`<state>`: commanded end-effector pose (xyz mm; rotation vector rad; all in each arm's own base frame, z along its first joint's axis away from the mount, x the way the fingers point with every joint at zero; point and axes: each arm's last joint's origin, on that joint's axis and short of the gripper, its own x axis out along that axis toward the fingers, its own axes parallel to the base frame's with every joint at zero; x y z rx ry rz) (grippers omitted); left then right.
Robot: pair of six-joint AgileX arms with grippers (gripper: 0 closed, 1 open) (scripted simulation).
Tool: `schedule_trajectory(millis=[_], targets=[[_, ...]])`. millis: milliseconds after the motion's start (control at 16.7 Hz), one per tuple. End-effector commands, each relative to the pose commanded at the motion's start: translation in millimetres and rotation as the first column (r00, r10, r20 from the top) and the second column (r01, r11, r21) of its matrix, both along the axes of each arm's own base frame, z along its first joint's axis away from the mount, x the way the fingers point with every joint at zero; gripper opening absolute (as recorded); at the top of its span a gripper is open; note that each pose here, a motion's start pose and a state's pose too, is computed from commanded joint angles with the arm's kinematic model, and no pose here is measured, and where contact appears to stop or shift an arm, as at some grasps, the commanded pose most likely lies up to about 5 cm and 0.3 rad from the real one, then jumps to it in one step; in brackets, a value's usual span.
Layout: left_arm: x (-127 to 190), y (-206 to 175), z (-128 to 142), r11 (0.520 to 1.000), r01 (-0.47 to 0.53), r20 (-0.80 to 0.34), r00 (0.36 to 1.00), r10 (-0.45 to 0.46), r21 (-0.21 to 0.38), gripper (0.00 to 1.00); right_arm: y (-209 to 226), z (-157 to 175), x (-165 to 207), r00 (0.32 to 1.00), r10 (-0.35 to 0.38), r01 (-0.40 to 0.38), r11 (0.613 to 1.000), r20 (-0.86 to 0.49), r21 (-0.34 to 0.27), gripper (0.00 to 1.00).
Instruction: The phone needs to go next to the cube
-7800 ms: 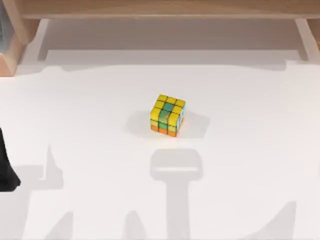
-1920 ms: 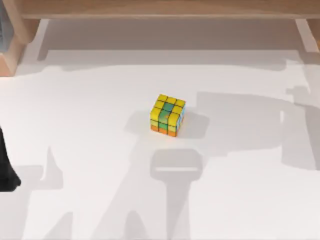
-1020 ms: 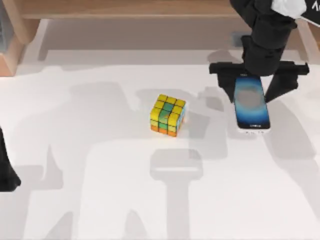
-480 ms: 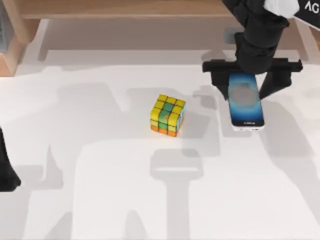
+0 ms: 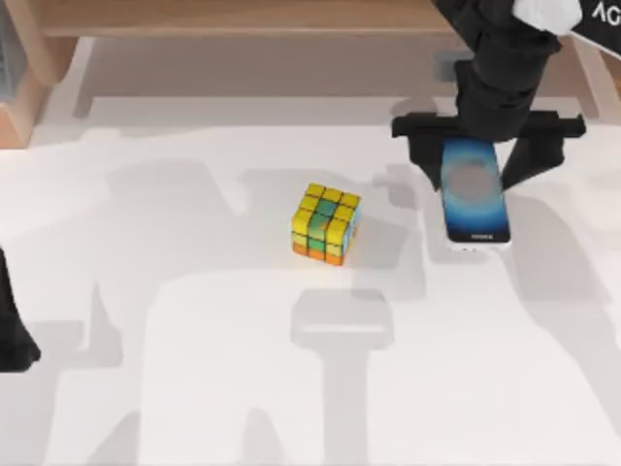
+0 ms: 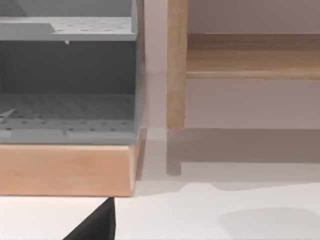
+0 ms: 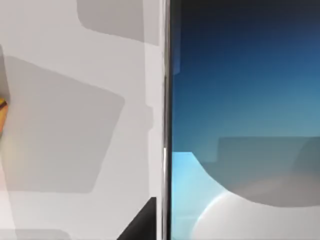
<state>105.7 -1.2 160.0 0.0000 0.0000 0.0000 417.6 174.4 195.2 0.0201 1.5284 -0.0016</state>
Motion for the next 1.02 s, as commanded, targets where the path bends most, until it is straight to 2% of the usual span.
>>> schedule_trajectory(millis=[600,1020], targets=[[0,0,0,1.000,0.000,0.000,1.000,0.000,0.000,1.00,3,-2,2,0.998,0.001,-0.002,1.000,0.062,0.025,0.00],[0,0,0,1.000,0.000,0.000,1.000,0.000,0.000,1.00,3,-25,2,0.999,0.005,-0.006,1.000,0.049,0.019,0.00]])
